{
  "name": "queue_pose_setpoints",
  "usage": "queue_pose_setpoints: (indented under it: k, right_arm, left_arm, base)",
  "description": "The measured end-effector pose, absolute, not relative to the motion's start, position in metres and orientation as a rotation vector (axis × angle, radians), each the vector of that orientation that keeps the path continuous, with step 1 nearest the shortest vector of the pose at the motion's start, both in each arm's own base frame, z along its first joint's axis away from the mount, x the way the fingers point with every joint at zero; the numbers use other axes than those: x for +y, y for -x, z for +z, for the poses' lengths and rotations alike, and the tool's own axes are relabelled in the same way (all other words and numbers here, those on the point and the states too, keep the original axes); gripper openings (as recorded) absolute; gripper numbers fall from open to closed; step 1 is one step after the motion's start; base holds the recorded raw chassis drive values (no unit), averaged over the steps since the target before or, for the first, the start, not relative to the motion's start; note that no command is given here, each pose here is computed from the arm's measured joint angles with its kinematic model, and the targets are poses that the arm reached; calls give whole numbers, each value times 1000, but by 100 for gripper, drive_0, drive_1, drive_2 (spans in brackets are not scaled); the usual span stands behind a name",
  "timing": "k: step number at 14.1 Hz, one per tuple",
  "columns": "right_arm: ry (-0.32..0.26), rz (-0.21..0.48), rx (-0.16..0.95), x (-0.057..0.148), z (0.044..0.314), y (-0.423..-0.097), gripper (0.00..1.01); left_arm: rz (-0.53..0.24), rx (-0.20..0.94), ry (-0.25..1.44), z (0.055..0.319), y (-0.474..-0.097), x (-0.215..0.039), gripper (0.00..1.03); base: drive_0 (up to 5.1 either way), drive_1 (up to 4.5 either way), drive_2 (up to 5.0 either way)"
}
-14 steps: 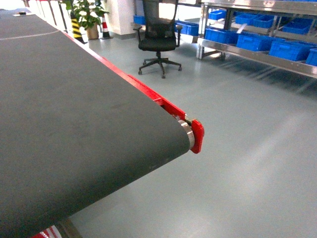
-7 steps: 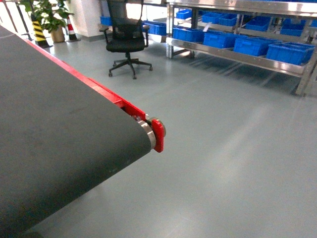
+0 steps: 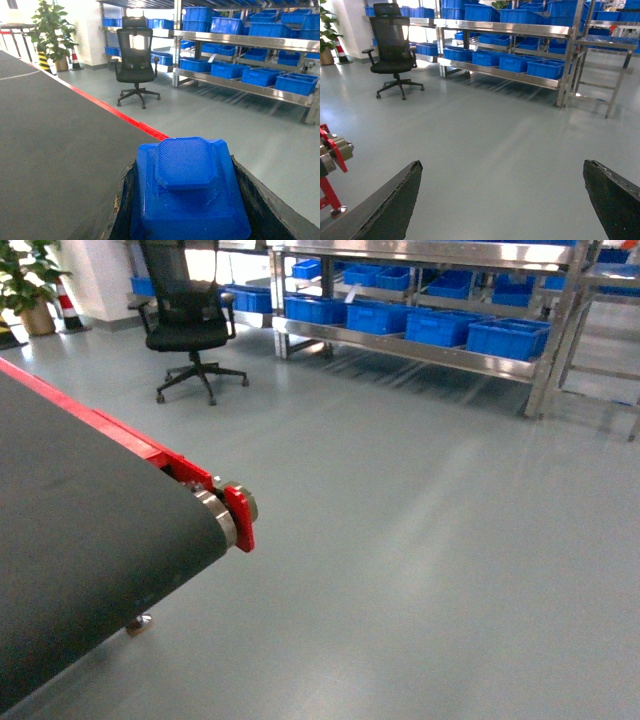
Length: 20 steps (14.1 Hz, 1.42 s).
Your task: Pick blue part to blue bin on bottom shelf
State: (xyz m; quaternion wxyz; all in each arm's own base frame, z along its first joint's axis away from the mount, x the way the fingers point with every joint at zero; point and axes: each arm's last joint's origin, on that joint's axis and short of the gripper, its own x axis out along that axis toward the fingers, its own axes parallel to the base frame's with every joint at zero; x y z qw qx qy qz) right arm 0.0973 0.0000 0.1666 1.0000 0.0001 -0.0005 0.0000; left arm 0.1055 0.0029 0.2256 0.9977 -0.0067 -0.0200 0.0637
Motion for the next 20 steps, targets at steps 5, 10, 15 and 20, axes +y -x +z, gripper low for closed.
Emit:
queue_pose_setpoints:
  k: [5, 10, 15, 20]
  right_arm:
    - [0, 0, -1, 0, 167, -97, 98]
    - [0, 0, -1, 0, 167, -97, 98]
    - [0, 0, -1, 0, 167, -97, 98]
    - [0, 0, -1, 0, 167, -97, 98]
  left_arm:
    - [128, -40, 13, 226, -105, 3, 45]
    - [128, -40, 13, 226, -105, 3, 45]
    - [128, -40, 13, 226, -105, 3, 45]
    - [128, -40, 13, 226, -105, 3, 45]
  base:
    - [-84, -84, -84]
    - [-140, -140, -140]
    - [-142, -142, -142]
    - [-133, -133, -133]
